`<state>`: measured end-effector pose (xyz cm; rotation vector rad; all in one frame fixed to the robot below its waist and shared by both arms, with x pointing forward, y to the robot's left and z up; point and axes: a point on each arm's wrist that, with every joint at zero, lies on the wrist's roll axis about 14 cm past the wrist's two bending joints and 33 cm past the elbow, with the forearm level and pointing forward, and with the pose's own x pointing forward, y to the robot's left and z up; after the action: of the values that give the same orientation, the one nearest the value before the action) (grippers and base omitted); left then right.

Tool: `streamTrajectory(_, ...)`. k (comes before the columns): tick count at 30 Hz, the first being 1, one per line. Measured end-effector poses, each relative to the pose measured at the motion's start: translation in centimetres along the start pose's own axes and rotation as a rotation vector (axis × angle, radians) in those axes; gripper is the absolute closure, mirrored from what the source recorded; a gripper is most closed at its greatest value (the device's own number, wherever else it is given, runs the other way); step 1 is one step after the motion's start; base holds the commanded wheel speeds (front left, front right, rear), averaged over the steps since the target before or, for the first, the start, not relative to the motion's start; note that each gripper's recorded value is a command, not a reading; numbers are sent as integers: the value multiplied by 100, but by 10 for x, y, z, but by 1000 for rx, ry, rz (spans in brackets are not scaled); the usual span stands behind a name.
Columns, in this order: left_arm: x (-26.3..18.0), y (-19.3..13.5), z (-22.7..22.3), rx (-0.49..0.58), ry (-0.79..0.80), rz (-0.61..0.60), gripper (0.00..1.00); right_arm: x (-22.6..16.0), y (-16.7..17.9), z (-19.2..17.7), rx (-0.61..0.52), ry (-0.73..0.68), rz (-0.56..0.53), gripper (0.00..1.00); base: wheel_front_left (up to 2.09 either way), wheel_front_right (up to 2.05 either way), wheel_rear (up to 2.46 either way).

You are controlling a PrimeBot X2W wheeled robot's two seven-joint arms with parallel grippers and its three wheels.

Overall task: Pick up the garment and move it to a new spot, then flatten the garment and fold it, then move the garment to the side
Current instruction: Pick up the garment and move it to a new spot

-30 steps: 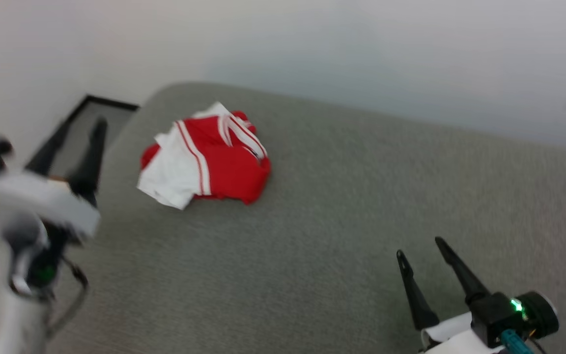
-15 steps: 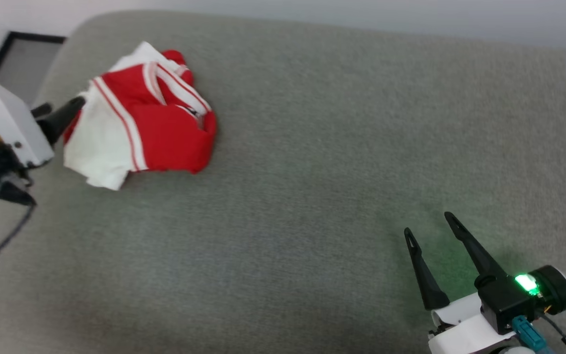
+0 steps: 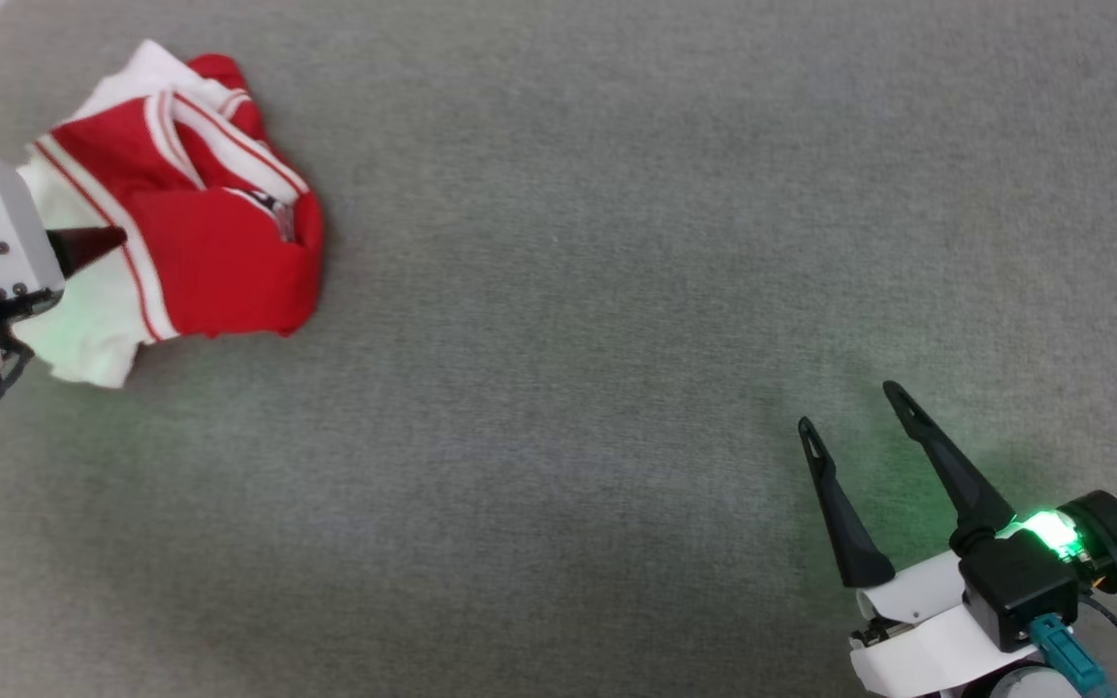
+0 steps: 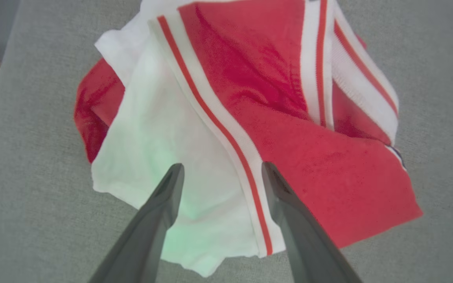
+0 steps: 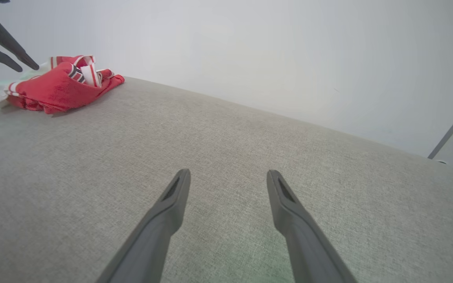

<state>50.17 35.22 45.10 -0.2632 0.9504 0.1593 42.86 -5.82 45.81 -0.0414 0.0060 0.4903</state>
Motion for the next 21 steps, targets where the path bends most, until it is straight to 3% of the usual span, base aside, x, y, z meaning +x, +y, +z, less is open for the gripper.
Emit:
streamTrajectory(9,39,9,-33,44,178,110,0,-2,-15,-7,-3,17,-44,0,0,0,0)
streamTrajectory(16,62,6,-44,32,228,130,0,0,-22,-17,2,41,-63,0,0,0,0)
streamTrajectory(17,64,6,-45,24,227,131,28,0,-22,-19,2,45,-63,0,0,0,0)
streamTrajectory(19,66,3,-45,-10,226,116,100,1,-22,-20,7,48,-64,0,0,0,0)
streamTrajectory(21,66,0,-45,-36,211,104,100,2,-20,-18,10,44,-62,0,0,0,0)
